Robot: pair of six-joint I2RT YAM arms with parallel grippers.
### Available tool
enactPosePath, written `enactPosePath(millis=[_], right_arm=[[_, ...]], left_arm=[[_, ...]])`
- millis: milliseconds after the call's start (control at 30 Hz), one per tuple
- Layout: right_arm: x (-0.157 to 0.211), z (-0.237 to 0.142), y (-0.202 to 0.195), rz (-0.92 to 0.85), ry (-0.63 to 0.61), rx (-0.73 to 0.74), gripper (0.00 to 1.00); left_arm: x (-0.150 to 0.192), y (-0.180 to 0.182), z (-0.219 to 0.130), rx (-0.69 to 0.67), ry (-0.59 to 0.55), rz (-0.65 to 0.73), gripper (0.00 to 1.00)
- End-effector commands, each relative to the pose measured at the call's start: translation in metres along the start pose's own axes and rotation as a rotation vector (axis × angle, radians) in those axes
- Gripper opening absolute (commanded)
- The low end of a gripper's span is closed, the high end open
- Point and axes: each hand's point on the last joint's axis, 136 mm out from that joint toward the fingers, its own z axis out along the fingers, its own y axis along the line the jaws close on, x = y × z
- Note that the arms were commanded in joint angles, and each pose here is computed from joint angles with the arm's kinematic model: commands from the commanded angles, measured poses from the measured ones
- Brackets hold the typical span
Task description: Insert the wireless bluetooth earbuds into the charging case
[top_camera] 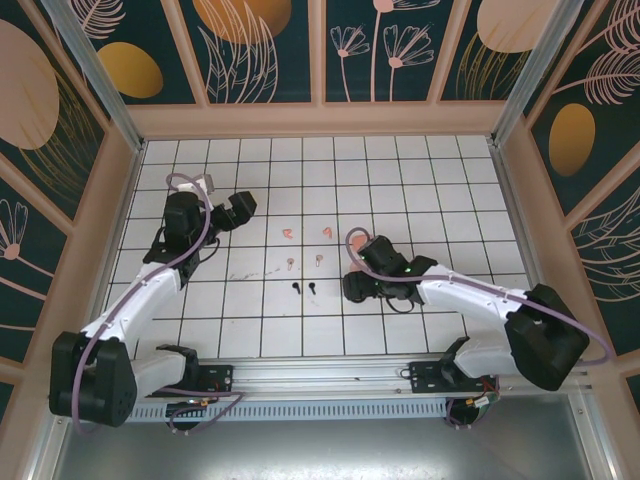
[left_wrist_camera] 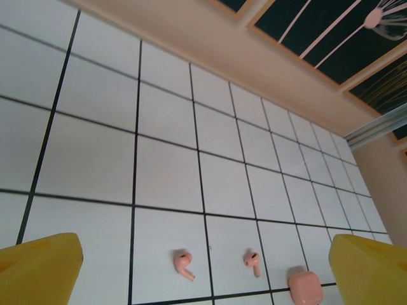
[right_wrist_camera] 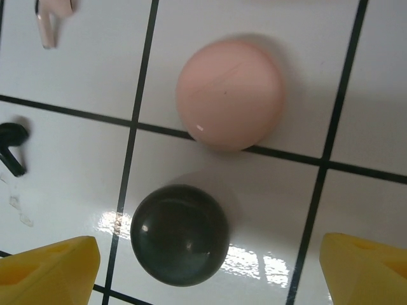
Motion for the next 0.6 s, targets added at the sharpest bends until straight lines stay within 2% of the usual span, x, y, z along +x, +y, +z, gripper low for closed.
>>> enactPosePath(millis=[0,567], right_arm=[[-0.005,0.001,0.016,0.008,0.001,-0.032,0.9],[0.003,0.02,0.033,-0.046,0.063,-0.006,0.86]], left_arm=[[0.005,-0.002,0.008,0.0,0.051,-0.028,0.99],[0.019,0.003,0.019,-0.025,0.093,-0.054,0.99]])
